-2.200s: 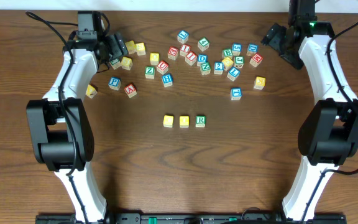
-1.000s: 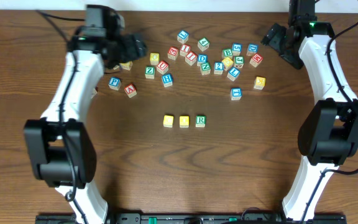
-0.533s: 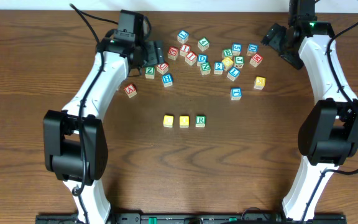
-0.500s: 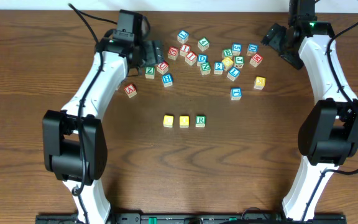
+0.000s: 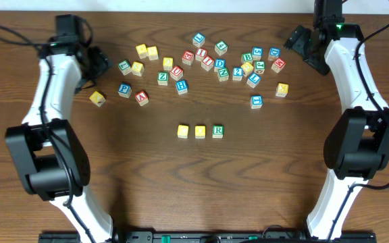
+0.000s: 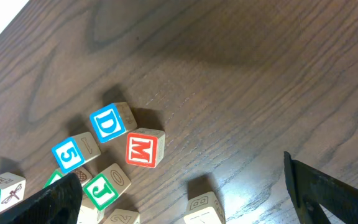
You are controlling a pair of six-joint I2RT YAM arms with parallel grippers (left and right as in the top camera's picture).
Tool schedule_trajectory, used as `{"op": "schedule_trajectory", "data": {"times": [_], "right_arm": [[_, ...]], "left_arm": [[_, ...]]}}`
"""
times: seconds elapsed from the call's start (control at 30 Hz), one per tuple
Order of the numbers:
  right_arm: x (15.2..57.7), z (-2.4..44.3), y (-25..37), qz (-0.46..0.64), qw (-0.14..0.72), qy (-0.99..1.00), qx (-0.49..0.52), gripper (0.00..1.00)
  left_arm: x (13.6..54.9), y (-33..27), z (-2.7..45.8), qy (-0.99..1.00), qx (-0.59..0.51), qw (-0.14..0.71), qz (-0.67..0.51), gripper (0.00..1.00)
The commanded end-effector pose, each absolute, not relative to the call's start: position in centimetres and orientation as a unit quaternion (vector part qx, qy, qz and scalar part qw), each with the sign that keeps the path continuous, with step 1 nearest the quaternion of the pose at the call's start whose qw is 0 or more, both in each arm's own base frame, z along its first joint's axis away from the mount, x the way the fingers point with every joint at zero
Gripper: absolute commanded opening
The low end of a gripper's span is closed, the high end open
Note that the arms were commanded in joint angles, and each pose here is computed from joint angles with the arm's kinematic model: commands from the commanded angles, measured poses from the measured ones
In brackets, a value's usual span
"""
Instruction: Spell out CORL
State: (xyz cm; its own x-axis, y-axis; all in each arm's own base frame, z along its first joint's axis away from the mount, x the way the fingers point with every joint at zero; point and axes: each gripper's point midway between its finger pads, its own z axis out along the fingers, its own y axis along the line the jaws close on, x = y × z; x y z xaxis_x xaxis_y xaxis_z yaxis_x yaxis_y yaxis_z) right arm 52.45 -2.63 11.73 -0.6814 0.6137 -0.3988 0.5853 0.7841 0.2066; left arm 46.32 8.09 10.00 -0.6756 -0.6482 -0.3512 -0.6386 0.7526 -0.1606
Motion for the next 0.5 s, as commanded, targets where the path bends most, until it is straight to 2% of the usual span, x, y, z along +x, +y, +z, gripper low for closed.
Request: {"op": "schedule_trajectory", "data": {"times": [0.0,0.2,0.37,0.47], "right_arm": [[52.4,11.8,-2.7,0.027,0.230,0.914,0.332,0.99],[52.5,11.8,-2.0,0.046,0.227,0.915,0.330,0.99],[51.3,11.8,3.5,0.184,0.152,0.924,0.297,0.99],[52.2,13.0,5.8,0.253,0.153,0.912,0.283,0.99]], "left_arm": [[45.3,9.6,9.6,0.905,-0.385,0.180,-0.003,0.87],[44.3,10.3,9.3,0.905,-0.394,0.162,0.002,0.87],[43.5,10.1,9.0,0.908,-0.394,0.146,0.004,0.87],[43.1,10.0,8.9,0.909,-0.394,0.137,0.005,0.87]]}}
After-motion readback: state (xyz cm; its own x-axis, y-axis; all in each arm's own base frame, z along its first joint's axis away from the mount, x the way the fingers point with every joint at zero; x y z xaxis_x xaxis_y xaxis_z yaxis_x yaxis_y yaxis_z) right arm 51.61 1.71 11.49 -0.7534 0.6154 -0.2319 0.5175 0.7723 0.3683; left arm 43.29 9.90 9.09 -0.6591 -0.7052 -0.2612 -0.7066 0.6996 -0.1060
